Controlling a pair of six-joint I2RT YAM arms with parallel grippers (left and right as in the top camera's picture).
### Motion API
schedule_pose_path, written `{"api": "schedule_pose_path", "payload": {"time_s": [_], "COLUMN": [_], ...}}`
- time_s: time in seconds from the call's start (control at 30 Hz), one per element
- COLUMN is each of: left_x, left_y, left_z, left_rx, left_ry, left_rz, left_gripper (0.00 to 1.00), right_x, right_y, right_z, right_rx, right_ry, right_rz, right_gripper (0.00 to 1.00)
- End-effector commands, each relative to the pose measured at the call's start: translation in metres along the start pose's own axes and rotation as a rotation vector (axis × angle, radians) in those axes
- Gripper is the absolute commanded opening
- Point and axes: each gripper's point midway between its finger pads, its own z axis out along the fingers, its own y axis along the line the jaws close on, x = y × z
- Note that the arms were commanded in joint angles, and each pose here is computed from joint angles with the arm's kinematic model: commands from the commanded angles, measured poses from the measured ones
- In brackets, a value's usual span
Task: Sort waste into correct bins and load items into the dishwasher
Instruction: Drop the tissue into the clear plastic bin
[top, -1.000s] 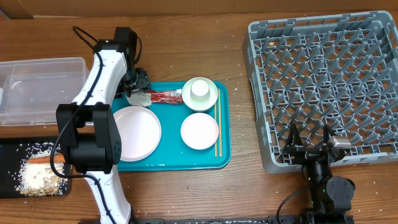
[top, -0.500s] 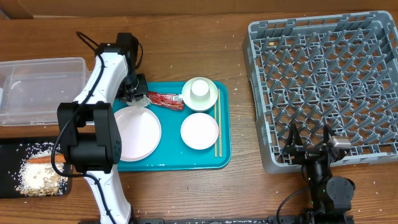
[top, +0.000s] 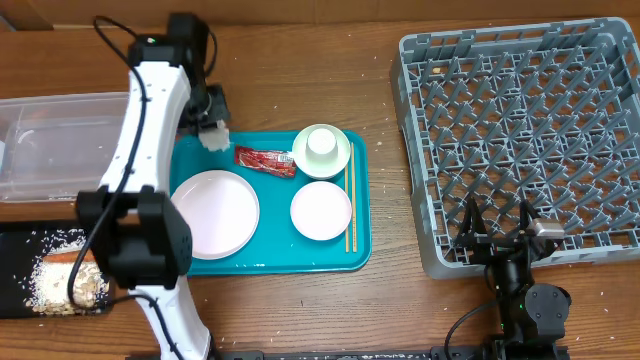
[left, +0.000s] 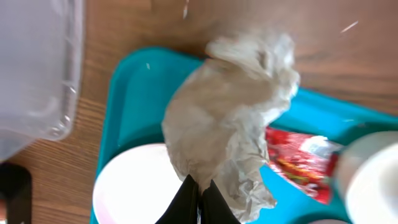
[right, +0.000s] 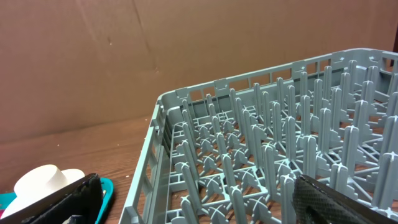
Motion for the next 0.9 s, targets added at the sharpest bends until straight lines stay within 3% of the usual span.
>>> {"api": "schedule_pose_path", "payload": {"time_s": [0.0,0.1,0.2,0.47,0.53,0.6,0.67,0.7,0.87], "left_x": [-0.018,-0.026,-0.034,-0.051,-0.05,-0.047,-0.042,-0.04,-0.03], "left_y": [0.007,0.032,0.083,0.189,0.205,0.22,0.23,0.228,0.186], "left_z": [-0.073,-0.101,-0.118,-0.102,-0.094,-0.084,-0.073,-0.069,-0.063], "left_rx": [0.076,0.052,-0.048,-0.145,-0.158,-0.176,-0.177,-0.149,0.086], "left_ry": [-0.19,-0.283,-0.362,-0.38,-0.363,-0.333,-0.295,-0.272,-0.161], "left_rz": [-0.042,-0.099,-0.275,-0.532,-0.593,-0.621,-0.648,-0.654,-0.579], "left_gripper": [0.04,0.04,0.04,0.06,0.3,0.36,0.87,0.97,1.0], "right_x": [0.002,0.002,0.002,0.002,0.002,0.002,0.002,0.002,0.002], "right_y": [0.002,0.001,0.002,0.002,0.001,0.002,0.002,0.002,0.002], "right_z": [0.0,0.0,0.0,0.0,0.0,0.0,0.0,0.0,0.0], "right_rx": [-0.01,-0.01,-0.01,-0.01,-0.01,-0.01,-0.01,-0.011,-0.011], "right_ry": [-0.002,-0.001,-0.001,-0.001,-0.001,-0.001,-0.001,-0.001,-0.002], "right_rz": [-0.004,-0.004,-0.004,-0.004,-0.004,-0.004,-0.004,-0.004,-0.004], "right_gripper": [1.0,1.0,1.0,1.0,1.0,1.0,1.0,1.0,1.0]}}
